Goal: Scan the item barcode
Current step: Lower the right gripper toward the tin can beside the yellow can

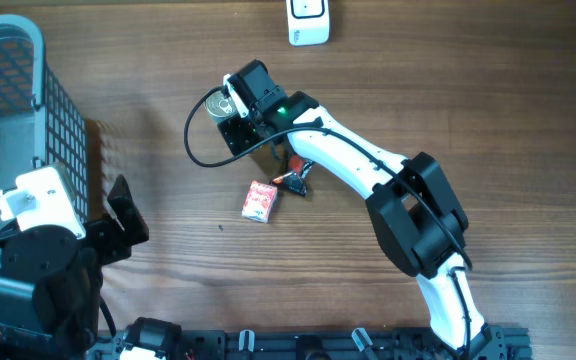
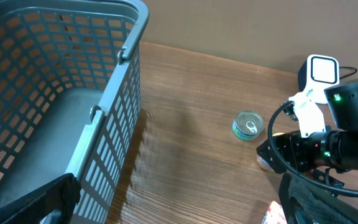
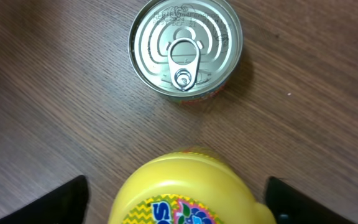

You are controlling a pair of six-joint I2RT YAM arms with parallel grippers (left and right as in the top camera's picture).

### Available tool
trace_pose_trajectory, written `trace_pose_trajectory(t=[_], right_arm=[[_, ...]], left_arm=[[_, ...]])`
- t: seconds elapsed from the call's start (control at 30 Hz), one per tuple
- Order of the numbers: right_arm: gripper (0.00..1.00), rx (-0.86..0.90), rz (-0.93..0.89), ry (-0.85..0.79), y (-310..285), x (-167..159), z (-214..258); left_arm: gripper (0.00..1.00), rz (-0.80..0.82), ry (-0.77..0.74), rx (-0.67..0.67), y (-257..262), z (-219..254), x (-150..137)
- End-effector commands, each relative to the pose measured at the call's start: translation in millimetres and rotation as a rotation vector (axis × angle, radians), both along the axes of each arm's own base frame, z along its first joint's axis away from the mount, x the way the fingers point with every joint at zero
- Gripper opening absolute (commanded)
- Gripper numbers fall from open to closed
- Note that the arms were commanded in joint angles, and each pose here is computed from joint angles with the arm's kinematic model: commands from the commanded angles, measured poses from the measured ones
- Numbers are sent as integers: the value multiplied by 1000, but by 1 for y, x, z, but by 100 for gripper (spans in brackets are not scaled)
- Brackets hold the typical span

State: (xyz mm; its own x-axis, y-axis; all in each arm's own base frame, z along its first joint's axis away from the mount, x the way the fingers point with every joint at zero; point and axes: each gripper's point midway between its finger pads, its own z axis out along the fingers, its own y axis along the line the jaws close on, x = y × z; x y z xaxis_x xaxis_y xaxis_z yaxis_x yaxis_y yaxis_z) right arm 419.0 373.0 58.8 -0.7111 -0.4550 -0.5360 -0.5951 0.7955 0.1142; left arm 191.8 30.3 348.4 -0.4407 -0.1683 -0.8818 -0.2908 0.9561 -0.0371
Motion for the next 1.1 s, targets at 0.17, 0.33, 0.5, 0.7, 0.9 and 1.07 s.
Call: trace_pose_trajectory(t=[0.17, 0.33, 0.5, 0.7, 0.9, 1.07], right_arm=[[68, 8, -5, 81, 3, -12, -13], [60, -48, 41, 105, -5, -21, -19], [55, -139, 185, 100, -15, -33, -27], [56, -264, 417, 104, -31, -53, -35], [57, -449, 558, 146, -66, -70, -44], [68, -575, 538, 167, -95, -67, -45]], left_arm=[[100, 9, -1, -5, 1, -2, 0], [100, 9, -1, -6, 1, -2, 0], [100, 9, -1, -6, 1, -2, 0], [100, 9, 0, -5, 1, -2, 0], [100, 9, 12, -2, 1, -4, -2], [100, 9, 21, 0, 1, -6, -3]])
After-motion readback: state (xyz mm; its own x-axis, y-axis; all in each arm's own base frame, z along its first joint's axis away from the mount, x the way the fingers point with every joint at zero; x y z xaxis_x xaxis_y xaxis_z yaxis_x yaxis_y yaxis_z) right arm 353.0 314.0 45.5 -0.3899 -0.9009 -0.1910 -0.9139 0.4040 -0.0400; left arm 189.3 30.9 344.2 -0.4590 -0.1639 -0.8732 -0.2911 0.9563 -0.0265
